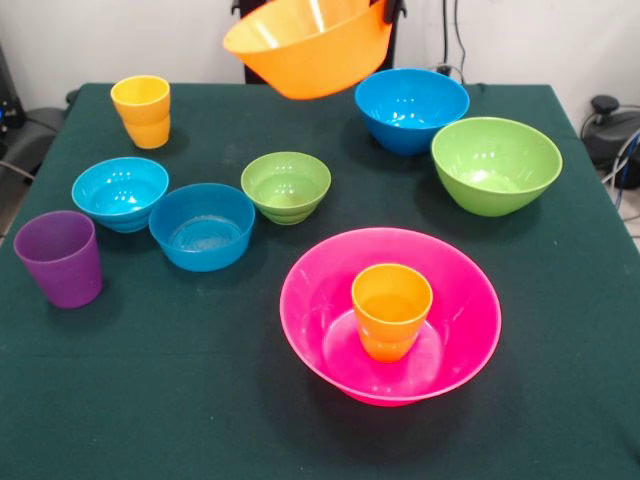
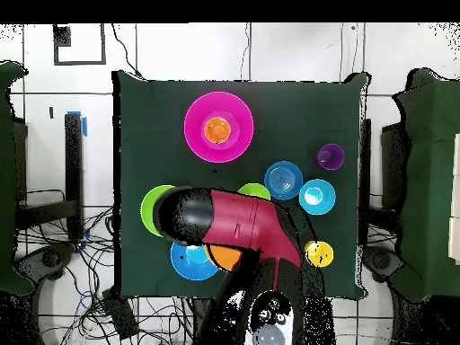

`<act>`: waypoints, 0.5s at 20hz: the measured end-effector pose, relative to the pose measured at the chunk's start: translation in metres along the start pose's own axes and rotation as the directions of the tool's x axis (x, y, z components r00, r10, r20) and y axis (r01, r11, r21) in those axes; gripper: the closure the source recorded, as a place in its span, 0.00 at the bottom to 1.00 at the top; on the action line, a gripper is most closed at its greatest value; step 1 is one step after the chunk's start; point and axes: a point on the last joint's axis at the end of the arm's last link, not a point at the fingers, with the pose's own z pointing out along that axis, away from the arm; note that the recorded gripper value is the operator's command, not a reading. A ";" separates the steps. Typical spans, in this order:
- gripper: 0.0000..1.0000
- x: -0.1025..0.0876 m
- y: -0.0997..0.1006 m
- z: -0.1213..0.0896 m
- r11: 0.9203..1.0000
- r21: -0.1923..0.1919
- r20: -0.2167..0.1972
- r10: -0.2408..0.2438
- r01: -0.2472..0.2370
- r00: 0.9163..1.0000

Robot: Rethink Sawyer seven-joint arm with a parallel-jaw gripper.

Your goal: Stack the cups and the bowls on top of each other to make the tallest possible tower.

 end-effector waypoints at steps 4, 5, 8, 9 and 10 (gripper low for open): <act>1.00 -0.019 0.007 -0.033 1.000 0.016 -0.045 0.002 -0.001 0.999; 1.00 -0.022 0.009 -0.039 1.000 0.018 -0.051 0.001 -0.001 0.999; 1.00 -0.032 0.012 -0.056 1.000 0.021 -0.057 0.001 0.000 0.998; 1.00 -0.037 0.015 -0.064 1.000 0.020 -0.053 0.000 0.001 0.999; 1.00 -0.041 0.016 -0.069 1.000 0.018 -0.048 0.000 0.001 0.999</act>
